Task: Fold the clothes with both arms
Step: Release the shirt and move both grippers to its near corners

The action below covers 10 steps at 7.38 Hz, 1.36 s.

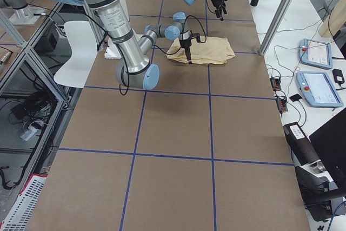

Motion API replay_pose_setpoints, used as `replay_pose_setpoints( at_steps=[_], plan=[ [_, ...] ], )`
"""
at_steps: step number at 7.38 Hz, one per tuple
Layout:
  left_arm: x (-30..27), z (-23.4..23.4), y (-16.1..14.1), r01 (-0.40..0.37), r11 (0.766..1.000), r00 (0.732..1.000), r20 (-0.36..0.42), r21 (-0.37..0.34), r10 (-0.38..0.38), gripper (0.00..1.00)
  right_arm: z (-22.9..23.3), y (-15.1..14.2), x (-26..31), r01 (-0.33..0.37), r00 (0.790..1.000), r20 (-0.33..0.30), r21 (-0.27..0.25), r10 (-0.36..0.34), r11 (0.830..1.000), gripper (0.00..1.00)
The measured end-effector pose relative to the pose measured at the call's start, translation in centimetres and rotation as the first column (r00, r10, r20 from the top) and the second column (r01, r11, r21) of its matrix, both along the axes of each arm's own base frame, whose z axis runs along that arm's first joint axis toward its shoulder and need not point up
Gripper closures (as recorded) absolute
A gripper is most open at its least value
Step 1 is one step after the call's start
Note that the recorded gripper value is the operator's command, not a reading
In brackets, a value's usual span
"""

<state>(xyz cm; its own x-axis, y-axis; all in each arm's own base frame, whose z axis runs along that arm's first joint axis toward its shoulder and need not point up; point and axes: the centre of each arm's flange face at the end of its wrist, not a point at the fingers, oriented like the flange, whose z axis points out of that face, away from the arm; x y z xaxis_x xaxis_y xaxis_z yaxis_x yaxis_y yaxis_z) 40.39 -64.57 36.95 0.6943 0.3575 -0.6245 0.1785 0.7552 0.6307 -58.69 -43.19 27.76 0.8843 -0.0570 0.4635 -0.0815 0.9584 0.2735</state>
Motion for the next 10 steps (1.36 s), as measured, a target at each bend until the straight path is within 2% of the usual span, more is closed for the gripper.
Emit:
replay_pose_setpoints(
  at_steps=[3,5,7,8,9,10],
  plan=[
    [0.1,0.1,0.0,-0.002,1.0,1.0,0.0,-0.001,0.002,0.0,1.9,-1.5,2.8,0.001,0.999,-0.047,-0.018,-0.002,1.0,0.0],
    [0.1,0.0,0.1,-0.003,1.0,1.0,-0.001,0.0,0.003,0.0,3.2,-1.7,7.6,0.015,0.999,-0.043,0.011,-0.014,1.0,0.0],
    [0.4,-1.2,0.7,0.005,1.0,0.999,-0.038,-0.016,-0.005,0.0,1.1,-0.8,10.2,-0.008,0.999,0.036,0.031,0.007,0.999,0.0],
    [1.3,-2.1,2.1,0.006,0.999,0.997,-0.079,-0.04,-0.009,0.0,-0.3,-0.2,10.8,-0.041,0.993,0.11,0.038,0.037,0.998,0.0],
    [2.3,-2.8,5.3,-0.014,0.998,0.992,-0.129,-0.06,0.006,0.0,-1.1,0.6,11.3,-0.072,0.979,0.194,0.044,0.062,0.996,0.0],
    [2.7,-3.2,10.2,-0.054,0.996,0.983,-0.18,-0.07,0.041,0.0,-0.9,1.7,11.4,-0.096,0.959,0.271,0.041,0.082,0.995,0.0]
  ],
)
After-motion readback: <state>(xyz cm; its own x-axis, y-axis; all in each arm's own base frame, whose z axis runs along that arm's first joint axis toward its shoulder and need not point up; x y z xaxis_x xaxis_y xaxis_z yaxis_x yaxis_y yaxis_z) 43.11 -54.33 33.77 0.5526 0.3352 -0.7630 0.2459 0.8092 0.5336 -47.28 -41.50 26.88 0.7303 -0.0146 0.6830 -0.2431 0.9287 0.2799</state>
